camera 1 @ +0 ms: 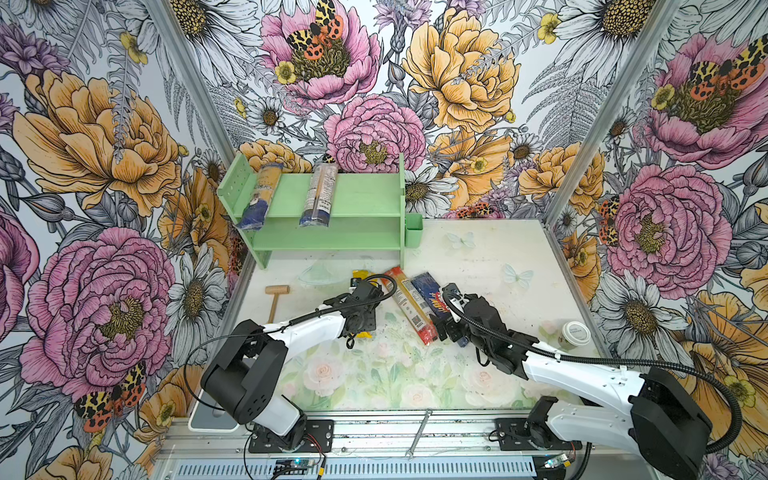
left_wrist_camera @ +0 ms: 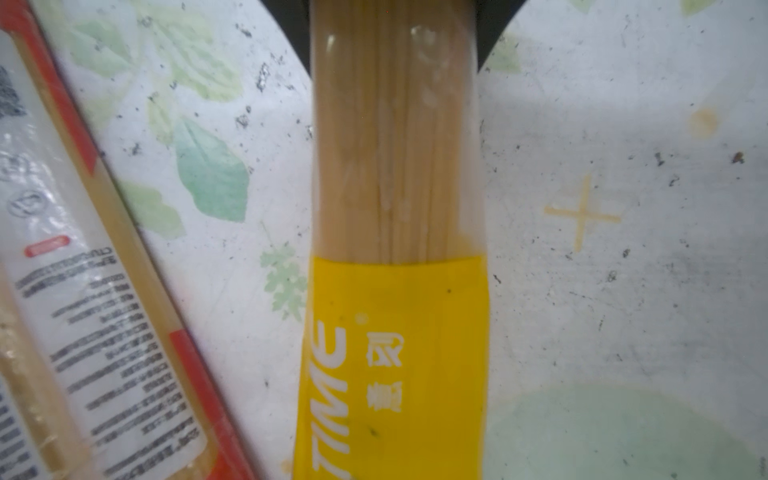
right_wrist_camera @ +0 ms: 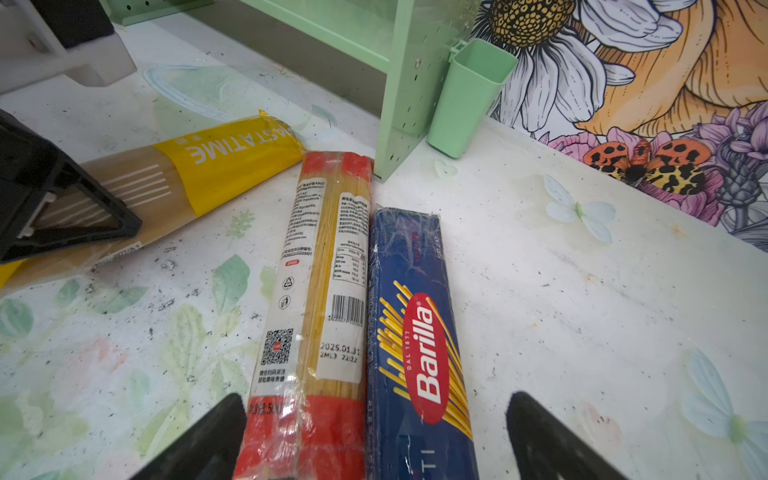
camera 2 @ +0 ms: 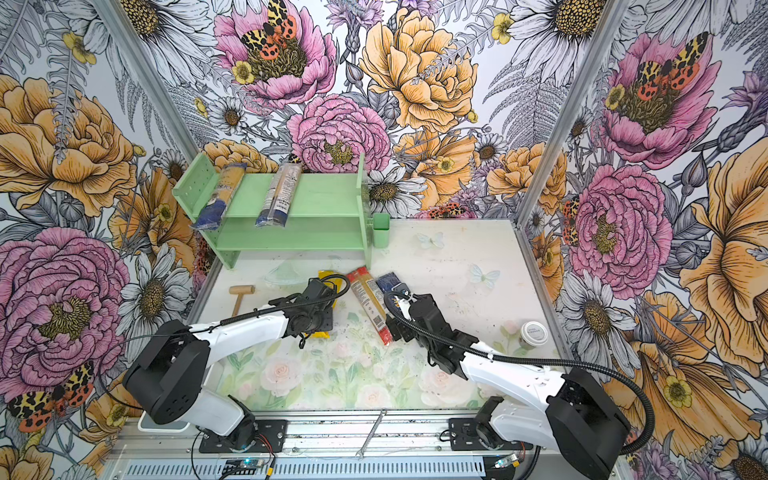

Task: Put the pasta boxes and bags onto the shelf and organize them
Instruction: 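Lift the yellow PASTATIME bag upright with the left gripper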

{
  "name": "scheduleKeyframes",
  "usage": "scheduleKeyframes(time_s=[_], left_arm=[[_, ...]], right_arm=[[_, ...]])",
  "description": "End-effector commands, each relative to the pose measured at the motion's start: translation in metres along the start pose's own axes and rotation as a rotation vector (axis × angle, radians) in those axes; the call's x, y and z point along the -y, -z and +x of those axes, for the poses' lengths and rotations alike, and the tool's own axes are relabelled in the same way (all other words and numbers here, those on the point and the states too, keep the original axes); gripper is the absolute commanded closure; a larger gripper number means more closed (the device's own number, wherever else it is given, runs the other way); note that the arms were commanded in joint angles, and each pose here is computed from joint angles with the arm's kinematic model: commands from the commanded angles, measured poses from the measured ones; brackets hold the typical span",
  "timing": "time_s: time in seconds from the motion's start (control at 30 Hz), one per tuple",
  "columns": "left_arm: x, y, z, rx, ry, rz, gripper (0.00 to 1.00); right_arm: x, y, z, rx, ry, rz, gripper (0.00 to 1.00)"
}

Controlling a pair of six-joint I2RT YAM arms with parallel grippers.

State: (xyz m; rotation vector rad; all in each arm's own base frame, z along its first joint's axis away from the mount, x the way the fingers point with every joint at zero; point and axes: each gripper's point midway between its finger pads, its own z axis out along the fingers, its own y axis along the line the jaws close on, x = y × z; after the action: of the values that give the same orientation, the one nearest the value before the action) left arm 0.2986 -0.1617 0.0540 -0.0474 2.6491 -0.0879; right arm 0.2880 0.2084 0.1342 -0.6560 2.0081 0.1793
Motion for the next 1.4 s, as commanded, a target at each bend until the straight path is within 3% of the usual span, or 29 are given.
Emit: scheduleKeyframes(time_s=[0.0,0.6,1.03,1.37], left_arm=[[0.023,0.031,-0.027,0.049,-0.027,0.125,1.0],[0.004,0.067,-0.04,0.111,0.033,0.097,1.0],[0.009,0.111,-0.051,0.128,0.024,0.165,1.0],[0.01,0.16,-0.064,0.206,0.037,0.23,1.0]], right_arm=[[0.007,0.005,-0.013,0.037,-0.014,0.026,0.0],[0.007,0.005,-0.011,0.027,-0.022,0.029,0.0],[0.008,0.003,-0.01,0.022,-0.017,0.033,0.01],[0.008,0.001,-0.009,0.016,-0.011,0.036,0.01]])
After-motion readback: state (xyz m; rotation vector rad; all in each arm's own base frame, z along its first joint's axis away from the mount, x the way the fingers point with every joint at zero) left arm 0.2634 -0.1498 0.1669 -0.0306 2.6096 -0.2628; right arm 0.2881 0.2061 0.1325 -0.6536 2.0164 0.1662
